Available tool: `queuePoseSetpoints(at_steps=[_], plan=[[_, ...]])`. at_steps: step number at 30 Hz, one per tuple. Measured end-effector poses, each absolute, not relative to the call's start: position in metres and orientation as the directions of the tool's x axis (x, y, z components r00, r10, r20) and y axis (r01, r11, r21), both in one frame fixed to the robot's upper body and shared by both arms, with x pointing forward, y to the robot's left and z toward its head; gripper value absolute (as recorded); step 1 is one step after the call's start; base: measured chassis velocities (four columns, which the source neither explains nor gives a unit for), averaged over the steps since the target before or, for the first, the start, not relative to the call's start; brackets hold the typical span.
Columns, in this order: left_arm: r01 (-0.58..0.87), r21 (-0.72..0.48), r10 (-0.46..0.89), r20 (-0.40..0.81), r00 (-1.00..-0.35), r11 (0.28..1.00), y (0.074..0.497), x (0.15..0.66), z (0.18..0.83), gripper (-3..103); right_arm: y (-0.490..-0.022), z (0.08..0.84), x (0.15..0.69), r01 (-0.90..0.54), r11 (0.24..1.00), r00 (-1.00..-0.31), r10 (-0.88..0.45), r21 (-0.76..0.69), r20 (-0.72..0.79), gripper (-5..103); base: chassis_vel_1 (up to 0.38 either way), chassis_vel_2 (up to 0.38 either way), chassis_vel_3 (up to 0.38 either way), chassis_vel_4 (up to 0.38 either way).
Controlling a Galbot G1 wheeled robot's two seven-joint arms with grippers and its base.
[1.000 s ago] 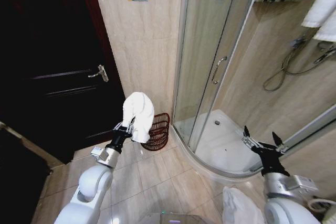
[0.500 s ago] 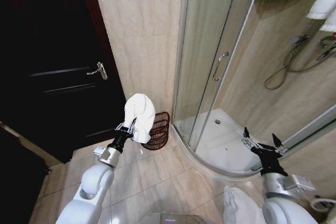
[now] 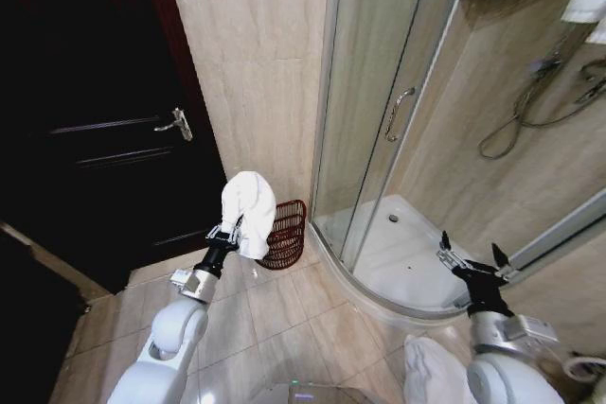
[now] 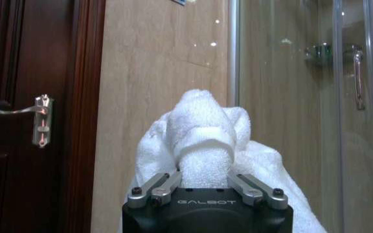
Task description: Discard the used towel into the hamper.
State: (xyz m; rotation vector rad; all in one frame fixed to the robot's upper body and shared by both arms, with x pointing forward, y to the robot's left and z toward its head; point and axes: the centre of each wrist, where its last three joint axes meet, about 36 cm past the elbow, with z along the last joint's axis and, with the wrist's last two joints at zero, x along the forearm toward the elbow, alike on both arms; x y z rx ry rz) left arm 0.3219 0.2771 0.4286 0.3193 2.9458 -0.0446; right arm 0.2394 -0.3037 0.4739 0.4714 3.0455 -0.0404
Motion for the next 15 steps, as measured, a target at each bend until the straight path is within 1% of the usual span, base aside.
queuePoseSetpoints(at_steps=[4, 7, 15], plan=[[0.222, -0.004, 0.217, -0.178, -0.960, 0.975, 0.2739, 0.3169, 0.4308, 16, -0.3032, 0.4722, 0.2380, 0.302, 0.953, -0.952, 0.301, -0.022, -0.060, 100, 0.049, 0.035, -0.037, -0.061], [0.226, -0.002, 0.222, -0.179, -0.958, 0.974, 0.2725, 0.3153, 0.4336, 16, -0.3030, 0.4758, 0.2367, 0.299, 0.954, -0.952, 0.297, -0.020, -0.067, 100, 0.118, 0.095, -0.101, -0.106], [0.233, 0.006, 0.231, -0.174, -0.957, 0.972, 0.2686, 0.3155, 0.4346, 16, -0.3038, 0.4758, 0.2350, 0.301, 0.953, -0.951, 0.299, -0.015, -0.075, 100, 0.190, 0.179, -0.173, -0.168]])
